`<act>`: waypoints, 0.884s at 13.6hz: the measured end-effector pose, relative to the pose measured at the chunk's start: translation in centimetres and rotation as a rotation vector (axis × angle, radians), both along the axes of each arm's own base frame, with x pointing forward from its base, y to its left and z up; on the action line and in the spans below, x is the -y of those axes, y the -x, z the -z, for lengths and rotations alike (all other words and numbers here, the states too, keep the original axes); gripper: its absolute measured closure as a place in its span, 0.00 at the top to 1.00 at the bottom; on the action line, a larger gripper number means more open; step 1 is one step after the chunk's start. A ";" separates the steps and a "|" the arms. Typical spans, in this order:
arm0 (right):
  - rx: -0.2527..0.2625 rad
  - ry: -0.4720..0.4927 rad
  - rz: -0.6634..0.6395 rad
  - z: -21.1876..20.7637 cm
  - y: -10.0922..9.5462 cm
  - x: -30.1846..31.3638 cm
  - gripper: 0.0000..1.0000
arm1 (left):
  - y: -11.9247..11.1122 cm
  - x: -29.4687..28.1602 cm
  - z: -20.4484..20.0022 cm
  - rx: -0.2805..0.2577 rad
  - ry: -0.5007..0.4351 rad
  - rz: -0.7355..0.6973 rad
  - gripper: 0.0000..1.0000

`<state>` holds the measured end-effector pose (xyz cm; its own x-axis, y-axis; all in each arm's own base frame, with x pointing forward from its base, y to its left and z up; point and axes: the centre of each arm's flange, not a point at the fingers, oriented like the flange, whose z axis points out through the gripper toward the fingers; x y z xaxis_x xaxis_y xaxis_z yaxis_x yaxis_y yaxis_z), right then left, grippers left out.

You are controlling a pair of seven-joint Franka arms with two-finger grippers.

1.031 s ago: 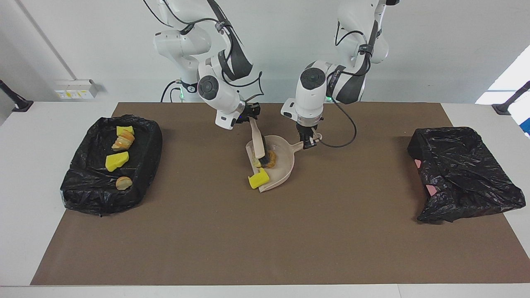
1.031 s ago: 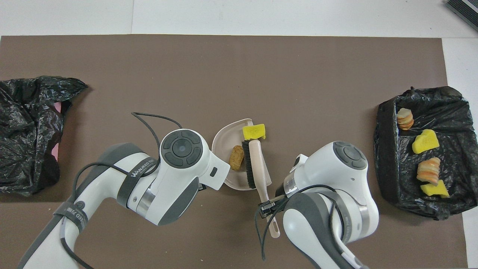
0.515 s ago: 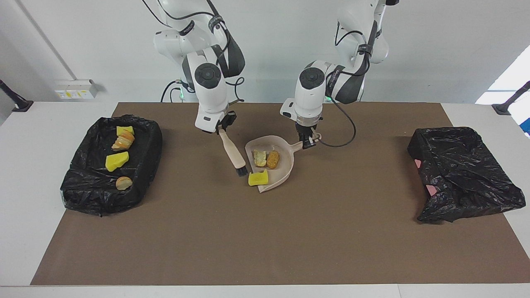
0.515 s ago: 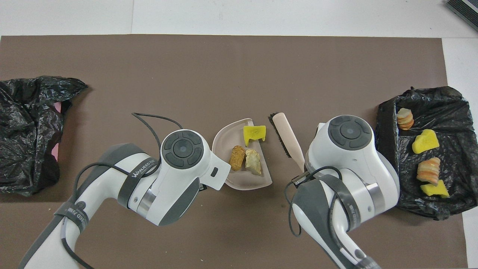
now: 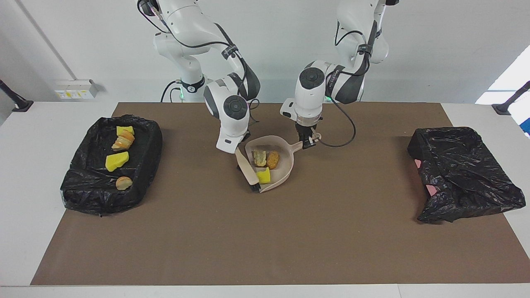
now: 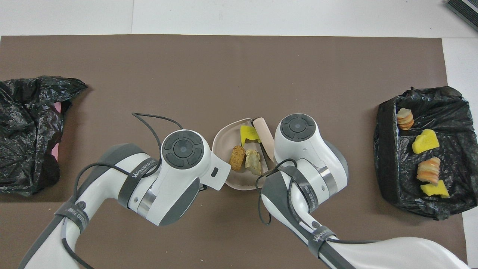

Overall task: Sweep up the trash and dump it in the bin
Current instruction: 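Sweep the remaining pieces into the dustpan with the right gripper, then carry the loaded dustpan with the left gripper over the other black bag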

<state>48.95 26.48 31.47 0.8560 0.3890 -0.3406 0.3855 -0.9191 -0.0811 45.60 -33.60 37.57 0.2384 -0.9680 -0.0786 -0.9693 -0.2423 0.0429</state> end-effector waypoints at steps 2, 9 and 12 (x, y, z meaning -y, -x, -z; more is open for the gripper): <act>-0.046 -0.036 0.036 -1.2 0.6 -0.5 0.26 | 0.0 0.0 0.0 0.001 0.001 0.000 0.31; -0.031 -0.006 0.255 -8.6 0.2 3.5 0.26 | -0.9 0.2 0.2 0.037 0.047 -0.013 0.31; -0.049 0.088 0.345 -14.1 3.1 4.9 0.26 | -2.8 -1.6 -0.2 0.057 0.066 0.022 0.31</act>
<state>45.89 21.53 45.60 0.9135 0.0468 -0.4042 0.0484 -0.9988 -0.0063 48.38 -32.00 37.81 0.2194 -0.9756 -0.0012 -0.9756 -0.2194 0.0030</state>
